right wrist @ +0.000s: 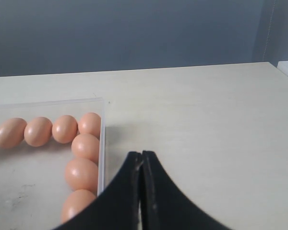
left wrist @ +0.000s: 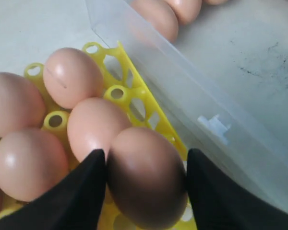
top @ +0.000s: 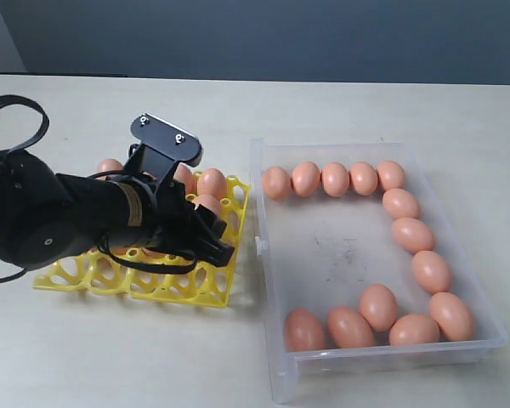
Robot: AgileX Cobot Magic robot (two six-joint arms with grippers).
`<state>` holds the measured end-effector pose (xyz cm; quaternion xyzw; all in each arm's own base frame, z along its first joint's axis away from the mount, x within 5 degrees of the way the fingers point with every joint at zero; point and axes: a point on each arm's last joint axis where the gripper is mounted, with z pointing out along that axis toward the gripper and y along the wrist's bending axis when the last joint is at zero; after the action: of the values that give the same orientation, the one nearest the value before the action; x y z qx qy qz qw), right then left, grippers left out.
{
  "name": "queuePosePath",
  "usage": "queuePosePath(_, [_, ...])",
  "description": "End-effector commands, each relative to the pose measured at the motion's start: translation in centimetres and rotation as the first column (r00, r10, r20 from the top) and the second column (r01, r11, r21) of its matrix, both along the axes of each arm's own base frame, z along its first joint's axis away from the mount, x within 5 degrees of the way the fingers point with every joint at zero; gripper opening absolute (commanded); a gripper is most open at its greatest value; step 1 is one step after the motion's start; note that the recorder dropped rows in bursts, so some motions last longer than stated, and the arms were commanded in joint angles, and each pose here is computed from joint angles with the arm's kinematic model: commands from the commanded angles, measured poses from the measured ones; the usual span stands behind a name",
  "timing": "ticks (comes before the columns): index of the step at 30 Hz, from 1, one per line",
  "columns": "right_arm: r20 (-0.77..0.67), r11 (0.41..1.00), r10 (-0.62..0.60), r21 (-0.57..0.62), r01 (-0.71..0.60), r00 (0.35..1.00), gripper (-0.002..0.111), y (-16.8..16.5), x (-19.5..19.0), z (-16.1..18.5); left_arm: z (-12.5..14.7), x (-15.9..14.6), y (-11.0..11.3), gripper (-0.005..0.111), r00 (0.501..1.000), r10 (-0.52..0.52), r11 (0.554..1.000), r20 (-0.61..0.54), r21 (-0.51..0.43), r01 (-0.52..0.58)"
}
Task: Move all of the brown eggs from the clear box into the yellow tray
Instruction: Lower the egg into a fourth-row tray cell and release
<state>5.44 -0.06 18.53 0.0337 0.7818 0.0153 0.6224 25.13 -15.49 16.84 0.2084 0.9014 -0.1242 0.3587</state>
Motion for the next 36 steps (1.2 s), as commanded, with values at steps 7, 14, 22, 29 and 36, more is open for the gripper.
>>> queuePosePath(7, [0.009,1.0,0.001,-0.005,-0.001,1.0,-0.001,0.0,-0.01,0.03,-0.71,-0.83,0.45,0.0,1.0,0.005,1.0,-0.013,-0.005,-0.005])
queuePosePath(14, [0.009,1.0,0.001,-0.005,-0.001,1.0,-0.001,0.0,-0.01,0.03,-0.49,-0.69,0.27,0.016,0.999,-0.042,0.999,0.034,0.007,0.042])
queuePosePath(22, [0.009,1.0,0.001,-0.005,-0.001,1.0,-0.001,0.0,-0.01,0.03,-0.61,-0.77,0.35,0.044,0.999,-0.04,0.999,0.019,0.019,0.04])
queuePosePath(29, [0.009,1.0,0.001,-0.005,-0.001,1.0,-0.001,0.0,-0.01,0.03,-0.58,-0.75,0.32,0.048,0.999,-0.044,0.999,0.025,0.018,0.044])
queuePosePath(36, [0.009,1.0,0.001,-0.005,-0.001,1.0,-0.001,0.0,-0.01,0.03,-0.57,-0.74,0.32,0.064,0.999,-0.044,0.999,0.026,0.016,0.044])
